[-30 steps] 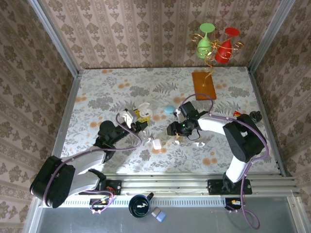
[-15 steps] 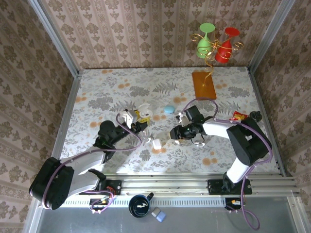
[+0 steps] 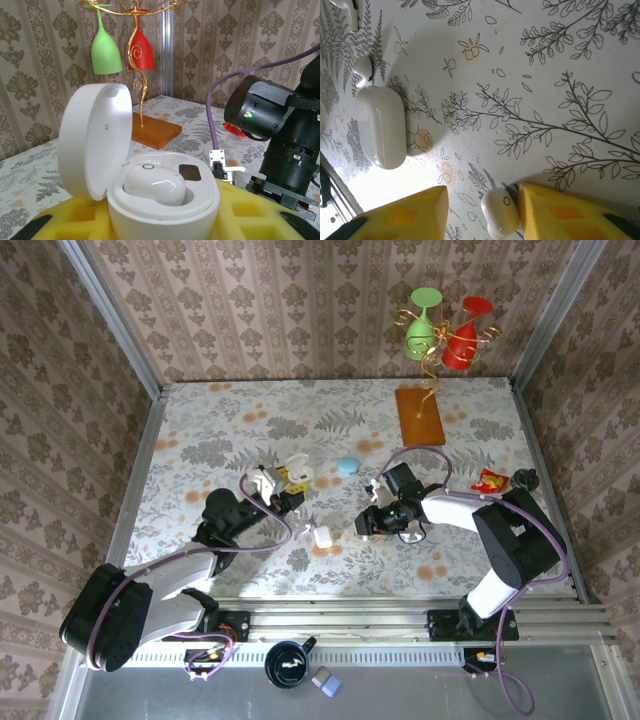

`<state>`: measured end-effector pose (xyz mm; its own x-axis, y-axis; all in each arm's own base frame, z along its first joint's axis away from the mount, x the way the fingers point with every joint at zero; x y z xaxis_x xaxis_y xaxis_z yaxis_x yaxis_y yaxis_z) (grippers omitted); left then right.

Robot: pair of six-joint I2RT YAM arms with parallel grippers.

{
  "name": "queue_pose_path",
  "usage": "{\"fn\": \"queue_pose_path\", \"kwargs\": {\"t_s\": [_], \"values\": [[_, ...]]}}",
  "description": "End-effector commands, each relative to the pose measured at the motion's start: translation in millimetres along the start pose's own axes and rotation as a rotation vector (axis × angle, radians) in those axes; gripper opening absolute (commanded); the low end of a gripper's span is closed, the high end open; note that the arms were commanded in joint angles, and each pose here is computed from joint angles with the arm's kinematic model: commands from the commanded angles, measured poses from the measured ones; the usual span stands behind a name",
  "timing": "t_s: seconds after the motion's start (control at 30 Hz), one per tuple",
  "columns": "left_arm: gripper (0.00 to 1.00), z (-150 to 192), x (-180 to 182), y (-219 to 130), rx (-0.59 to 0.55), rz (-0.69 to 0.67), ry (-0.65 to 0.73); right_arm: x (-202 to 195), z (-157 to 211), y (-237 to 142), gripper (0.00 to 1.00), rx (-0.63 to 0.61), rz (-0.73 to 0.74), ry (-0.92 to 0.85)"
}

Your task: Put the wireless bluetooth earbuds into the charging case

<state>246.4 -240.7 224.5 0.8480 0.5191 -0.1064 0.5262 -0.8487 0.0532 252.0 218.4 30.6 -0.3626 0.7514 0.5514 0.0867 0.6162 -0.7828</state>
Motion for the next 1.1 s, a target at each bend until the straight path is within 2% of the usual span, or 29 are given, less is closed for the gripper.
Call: {"fn": "queue_pose_path", "kwargs": {"t_s": [0.0, 0.63, 0.97, 1.07], "values": [[0.2, -9, -3, 3, -0.032, 0.012, 0.034, -2, 29, 2, 0.4, 0.091, 0.002, 0.025], [0.2, 2, -3, 12, 0.006, 0.029, 0.031, -3, 30, 1, 0.23, 0.084, 0.054, -0.01], [0.21, 30, -25, 5, 0.151, 0.106, 0.004, 15, -7, -38, 0.22, -0.124, 0.142, -0.158], [0.21, 39, -29, 2, 0.187, 0.124, -0.003, 30, -23, -62, 0.22, -0.247, 0.15, -0.238]]}}
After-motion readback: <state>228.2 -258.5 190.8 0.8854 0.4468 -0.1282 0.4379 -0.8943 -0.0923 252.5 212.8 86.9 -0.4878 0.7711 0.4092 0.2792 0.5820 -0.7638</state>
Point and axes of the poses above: each hand's point on the last joint's axis, 136 mm out from that joint toward the fingers, its own y axis out along the fingers, its own x axis along the line the jaws close on, z = x × y, the point moved 1 cm from there along -y, back along the fingers, and after that the axes turned 7 degrees about -y, right-handed, at the moved point
